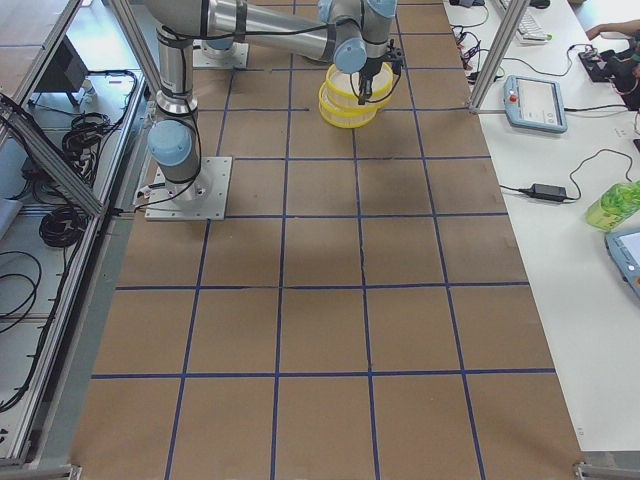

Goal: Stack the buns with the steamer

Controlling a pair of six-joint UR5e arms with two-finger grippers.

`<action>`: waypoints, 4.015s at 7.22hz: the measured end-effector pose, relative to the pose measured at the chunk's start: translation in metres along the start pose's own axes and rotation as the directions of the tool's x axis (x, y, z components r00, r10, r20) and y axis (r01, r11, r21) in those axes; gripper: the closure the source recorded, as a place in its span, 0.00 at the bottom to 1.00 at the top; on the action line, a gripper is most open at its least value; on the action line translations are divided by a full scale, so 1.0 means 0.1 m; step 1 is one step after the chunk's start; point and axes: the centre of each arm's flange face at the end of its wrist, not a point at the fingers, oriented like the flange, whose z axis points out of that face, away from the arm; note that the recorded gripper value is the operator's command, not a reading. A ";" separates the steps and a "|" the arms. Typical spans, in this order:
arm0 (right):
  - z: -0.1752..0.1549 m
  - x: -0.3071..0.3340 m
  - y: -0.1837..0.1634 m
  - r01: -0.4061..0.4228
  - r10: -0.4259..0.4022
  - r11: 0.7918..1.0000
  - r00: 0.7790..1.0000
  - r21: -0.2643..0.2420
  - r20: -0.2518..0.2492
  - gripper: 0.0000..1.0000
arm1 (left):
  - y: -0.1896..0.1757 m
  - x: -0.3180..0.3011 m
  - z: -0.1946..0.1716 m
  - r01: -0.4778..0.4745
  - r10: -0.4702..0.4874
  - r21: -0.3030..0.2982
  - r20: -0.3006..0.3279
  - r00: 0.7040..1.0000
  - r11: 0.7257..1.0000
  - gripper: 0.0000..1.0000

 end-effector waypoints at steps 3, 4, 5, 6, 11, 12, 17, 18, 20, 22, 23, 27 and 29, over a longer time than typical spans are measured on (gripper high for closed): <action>0.34 -0.35 0.02 0.024 -0.022 0.999 0.999 -0.045 0.033 0.94 | -0.04 -0.09 0.25 0.066 -0.067 -0.032 -0.048 0.997 0.997 0.88; 0.41 -0.35 0.01 0.026 -0.024 0.998 0.999 -0.054 0.030 0.94 | -0.08 -0.10 0.30 0.082 -0.084 -0.034 -0.061 0.995 0.996 0.99; 0.47 -0.36 0.00 0.025 -0.024 0.998 0.999 -0.059 0.030 0.94 | -0.10 -0.11 0.35 0.088 -0.090 -0.035 -0.067 0.994 0.996 1.00; 0.53 -0.37 -0.02 0.023 -0.020 0.998 0.999 -0.066 0.034 0.94 | -0.13 -0.11 0.38 0.086 -0.088 -0.024 -0.064 0.994 0.996 1.00; 0.75 -0.36 0.00 0.023 -0.021 0.998 0.999 -0.063 0.040 0.00 | -0.51 1.27 -0.48 0.091 -0.094 0.182 0.004 0.996 0.979 1.00; 0.75 -0.36 0.01 0.025 -0.023 0.998 0.999 -0.064 0.039 0.00 | -0.57 1.66 -0.64 0.138 -0.134 0.209 -0.035 0.990 0.968 1.00; -0.75 0.40 0.12 -0.098 0.099 0.995 0.994 -0.015 0.046 0.00 | -0.67 2.80 -0.92 0.351 -0.289 0.166 -0.307 0.907 0.922 0.08; -1.11 0.71 0.24 -0.152 0.153 0.988 0.988 -0.023 0.038 0.00 | -0.64 2.95 -0.88 0.355 -0.295 0.151 -0.316 0.902 0.923 0.10; -1.44 1.06 0.46 -0.211 0.212 0.977 0.977 -0.035 0.015 0.00 | -0.64 3.03 -0.90 0.341 -0.274 0.171 -0.321 0.906 0.925 0.14; -1.57 1.06 0.67 -0.213 0.213 0.977 0.977 -0.020 0.006 0.00 | -0.67 2.97 -1.05 0.289 -0.211 0.250 -0.295 0.932 0.924 0.00; -1.54 1.03 0.83 -0.209 0.209 0.978 0.978 -0.012 -0.006 0.00 | -0.68 2.77 -1.19 0.221 -0.156 0.283 -0.234 0.960 0.933 0.00; -1.59 0.84 0.98 -0.182 0.183 0.981 0.983 0.068 -0.008 0.00 | -0.17 1.43 -2.32 0.182 -0.171 0.138 -0.087 0.981 0.974 0.00; -1.59 0.82 0.90 -0.171 0.171 0.980 0.985 0.104 0.007 0.00 | 0.06 1.32 -2.65 0.201 -0.200 0.076 -0.016 0.980 0.977 0.00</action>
